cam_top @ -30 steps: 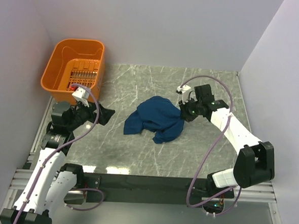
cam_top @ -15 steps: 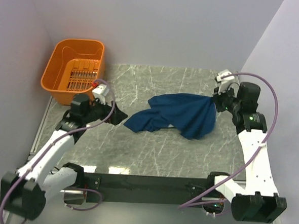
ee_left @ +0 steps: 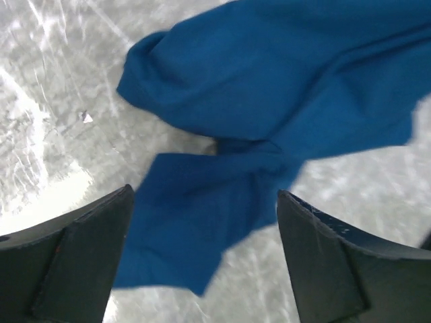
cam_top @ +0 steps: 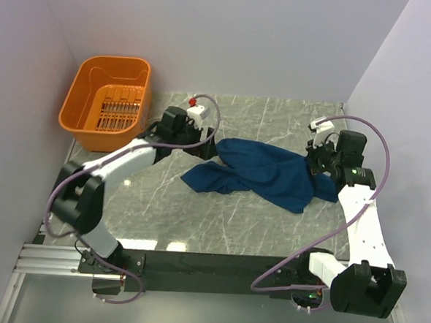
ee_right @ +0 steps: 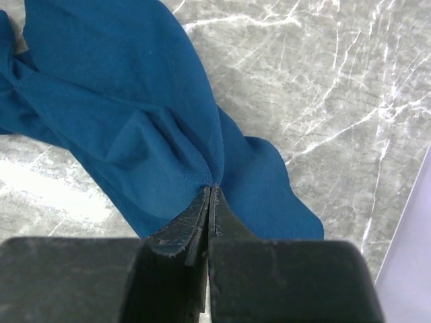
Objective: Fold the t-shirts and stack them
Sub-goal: Flatten the tshirt out
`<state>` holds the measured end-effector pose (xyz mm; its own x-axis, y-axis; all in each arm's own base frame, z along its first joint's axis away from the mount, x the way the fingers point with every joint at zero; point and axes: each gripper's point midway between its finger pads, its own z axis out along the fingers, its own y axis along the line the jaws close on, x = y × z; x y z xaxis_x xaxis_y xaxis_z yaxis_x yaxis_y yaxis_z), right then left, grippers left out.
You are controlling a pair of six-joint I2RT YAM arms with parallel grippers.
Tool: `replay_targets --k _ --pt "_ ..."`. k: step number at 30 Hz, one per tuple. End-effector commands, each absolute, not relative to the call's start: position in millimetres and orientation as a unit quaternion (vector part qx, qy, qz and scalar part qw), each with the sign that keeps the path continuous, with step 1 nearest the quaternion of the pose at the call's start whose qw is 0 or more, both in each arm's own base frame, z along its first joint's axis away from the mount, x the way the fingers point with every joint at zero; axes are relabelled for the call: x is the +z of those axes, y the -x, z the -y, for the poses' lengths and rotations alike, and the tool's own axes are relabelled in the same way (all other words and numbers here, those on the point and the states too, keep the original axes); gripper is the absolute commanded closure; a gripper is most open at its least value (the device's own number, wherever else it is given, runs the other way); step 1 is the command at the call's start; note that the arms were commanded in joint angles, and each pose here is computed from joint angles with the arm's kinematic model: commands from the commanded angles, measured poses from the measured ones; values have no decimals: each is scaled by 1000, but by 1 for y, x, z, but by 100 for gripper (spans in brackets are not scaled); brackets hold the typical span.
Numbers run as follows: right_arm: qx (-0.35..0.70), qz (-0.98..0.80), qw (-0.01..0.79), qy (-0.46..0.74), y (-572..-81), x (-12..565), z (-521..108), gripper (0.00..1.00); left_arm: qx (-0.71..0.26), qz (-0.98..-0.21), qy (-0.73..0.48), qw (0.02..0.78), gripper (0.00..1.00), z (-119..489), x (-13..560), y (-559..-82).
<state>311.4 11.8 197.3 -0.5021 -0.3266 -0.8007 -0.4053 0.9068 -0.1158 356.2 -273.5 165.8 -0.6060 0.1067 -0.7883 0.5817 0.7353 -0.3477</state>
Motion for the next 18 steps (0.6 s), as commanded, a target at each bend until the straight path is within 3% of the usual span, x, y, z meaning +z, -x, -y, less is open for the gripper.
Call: replay_targets --k 1,3,12,14,17,18 --pt "32 -848 483 218 -314 211 -9 100 -273 -855 -219 383 10 279 149 -383" --pt "33 -848 481 218 -311 208 -8 100 -268 -874 -221 341 14 283 119 -384" --pt "56 -853 471 218 -305 192 -12 100 -267 -879 -276 283 13 309 68 -372" --pt "63 -856 466 217 -305 188 -13 100 -262 -883 -279 272 19 314 61 -374" --pt "74 -855 462 221 -304 188 -17 100 -243 -895 -275 254 48 318 46 -381" --pt "76 -855 462 223 -303 189 -18 100 -240 -897 -272 253 76 318 45 -382"
